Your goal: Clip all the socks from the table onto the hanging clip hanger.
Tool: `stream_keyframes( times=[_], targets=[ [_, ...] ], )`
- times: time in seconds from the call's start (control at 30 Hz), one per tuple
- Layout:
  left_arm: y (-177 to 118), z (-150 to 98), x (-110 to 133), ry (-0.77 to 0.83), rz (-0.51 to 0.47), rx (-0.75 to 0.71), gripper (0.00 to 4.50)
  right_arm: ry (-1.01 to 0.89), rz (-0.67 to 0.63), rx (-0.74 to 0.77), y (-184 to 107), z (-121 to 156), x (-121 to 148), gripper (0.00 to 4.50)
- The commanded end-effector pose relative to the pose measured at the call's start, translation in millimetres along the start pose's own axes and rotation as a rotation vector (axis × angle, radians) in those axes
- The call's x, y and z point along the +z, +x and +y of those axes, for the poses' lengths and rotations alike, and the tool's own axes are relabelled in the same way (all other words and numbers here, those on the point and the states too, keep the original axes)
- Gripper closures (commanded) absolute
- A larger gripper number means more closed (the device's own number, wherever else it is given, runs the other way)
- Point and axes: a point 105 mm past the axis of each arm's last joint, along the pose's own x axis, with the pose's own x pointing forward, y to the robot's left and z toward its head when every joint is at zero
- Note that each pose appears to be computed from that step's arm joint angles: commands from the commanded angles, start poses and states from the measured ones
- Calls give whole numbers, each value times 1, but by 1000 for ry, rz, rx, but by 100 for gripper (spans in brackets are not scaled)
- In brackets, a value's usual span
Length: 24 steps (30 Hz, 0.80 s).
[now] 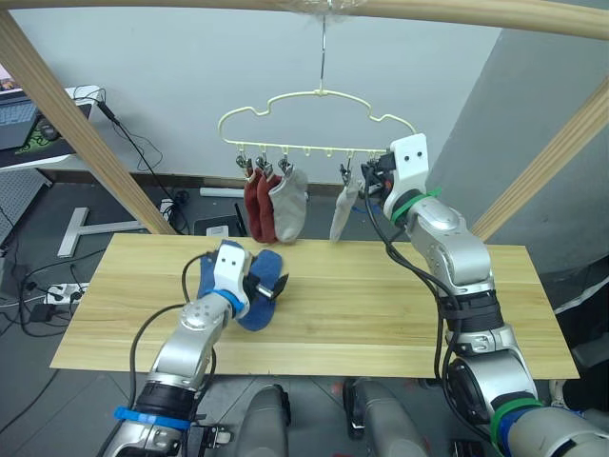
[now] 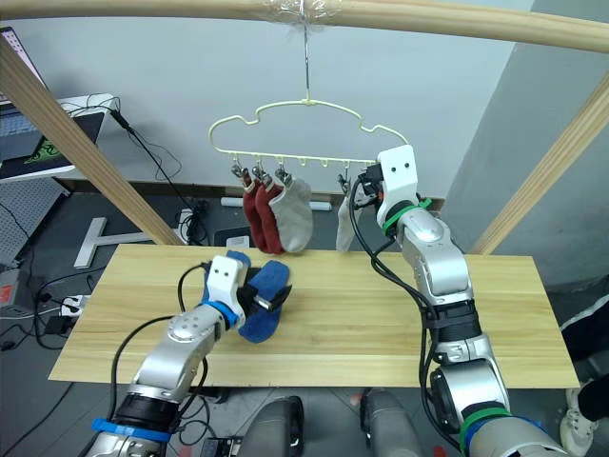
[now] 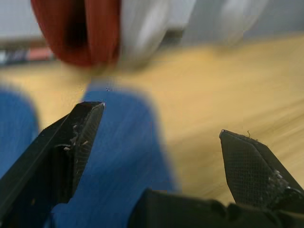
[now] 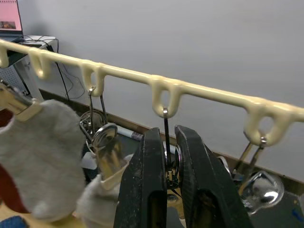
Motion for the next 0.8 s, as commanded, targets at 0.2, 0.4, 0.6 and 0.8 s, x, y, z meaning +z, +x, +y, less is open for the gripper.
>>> stream_keyframes(
  times=[0.2,0.4,0.6,0.8],
  targets=[
    [19,14,-3,52,1,84,0,-3,4,-23,-10,-3,4,446],
    [19,14,-30,-25,100,51,19,-6,13,-35,-12,-8,4,446],
    [19,6,-31,-83,83,5,187,-35,28,-12,-15,-9,2,446],
    [20,-12,-21,-141,35,-72,355,-1,57,12,-19,-20,5,446]
  ],
)
